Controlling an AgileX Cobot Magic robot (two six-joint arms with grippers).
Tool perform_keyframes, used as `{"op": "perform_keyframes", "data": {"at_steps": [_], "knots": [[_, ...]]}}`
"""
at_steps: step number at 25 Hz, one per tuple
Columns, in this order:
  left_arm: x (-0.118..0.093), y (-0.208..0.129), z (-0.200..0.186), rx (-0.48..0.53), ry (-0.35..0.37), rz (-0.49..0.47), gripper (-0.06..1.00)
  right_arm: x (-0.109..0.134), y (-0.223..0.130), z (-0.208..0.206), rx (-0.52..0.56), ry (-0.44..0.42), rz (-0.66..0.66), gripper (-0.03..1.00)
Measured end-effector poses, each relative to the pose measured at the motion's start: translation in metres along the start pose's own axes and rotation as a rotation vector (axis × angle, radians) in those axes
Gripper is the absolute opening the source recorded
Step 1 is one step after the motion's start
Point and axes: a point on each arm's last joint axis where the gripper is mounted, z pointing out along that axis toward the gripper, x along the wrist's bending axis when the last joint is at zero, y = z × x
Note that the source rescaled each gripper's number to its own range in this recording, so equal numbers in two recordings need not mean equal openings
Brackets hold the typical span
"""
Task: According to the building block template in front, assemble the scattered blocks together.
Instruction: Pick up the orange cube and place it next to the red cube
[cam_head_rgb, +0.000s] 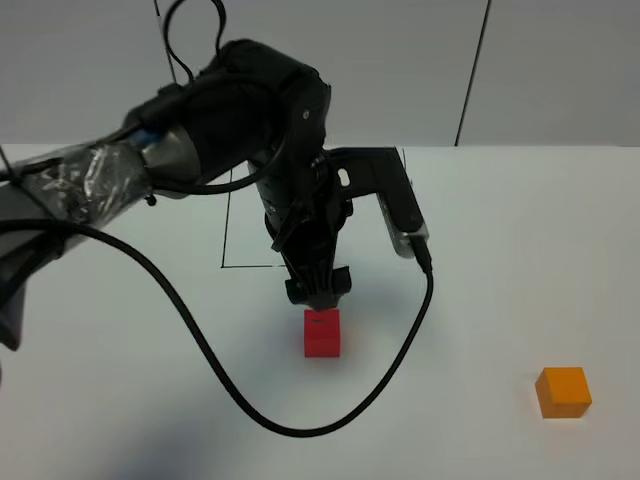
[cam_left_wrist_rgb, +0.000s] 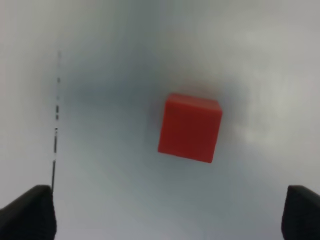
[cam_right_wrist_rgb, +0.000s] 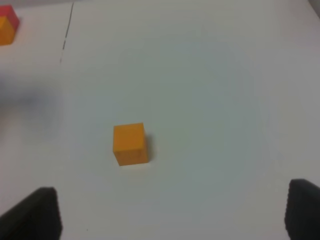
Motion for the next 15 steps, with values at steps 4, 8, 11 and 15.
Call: {"op": "perform_keyframes", "data": {"at_steps": [4, 8, 11, 15], "knots": [[0.001, -0.006, -0.035, -0.057, 0.052, -0.13, 0.98, 0.0, 0.0, 0.0, 0.0, 0.0, 0.0, 0.79], [0.011, -0.023, -0.061, -0.089, 0.1, -0.292, 0.96, 0.0, 0.0, 0.0, 0.0, 0.0, 0.0, 0.79], [0.024, -0.044, -0.076, -0.084, 0.125, -0.415, 0.94, 0.0, 0.0, 0.0, 0.0, 0.0, 0.0, 0.79], [0.041, -0.077, -0.096, -0.074, 0.156, -0.549, 0.92, 0.0, 0.0, 0.0, 0.0, 0.0, 0.0, 0.79]]}}
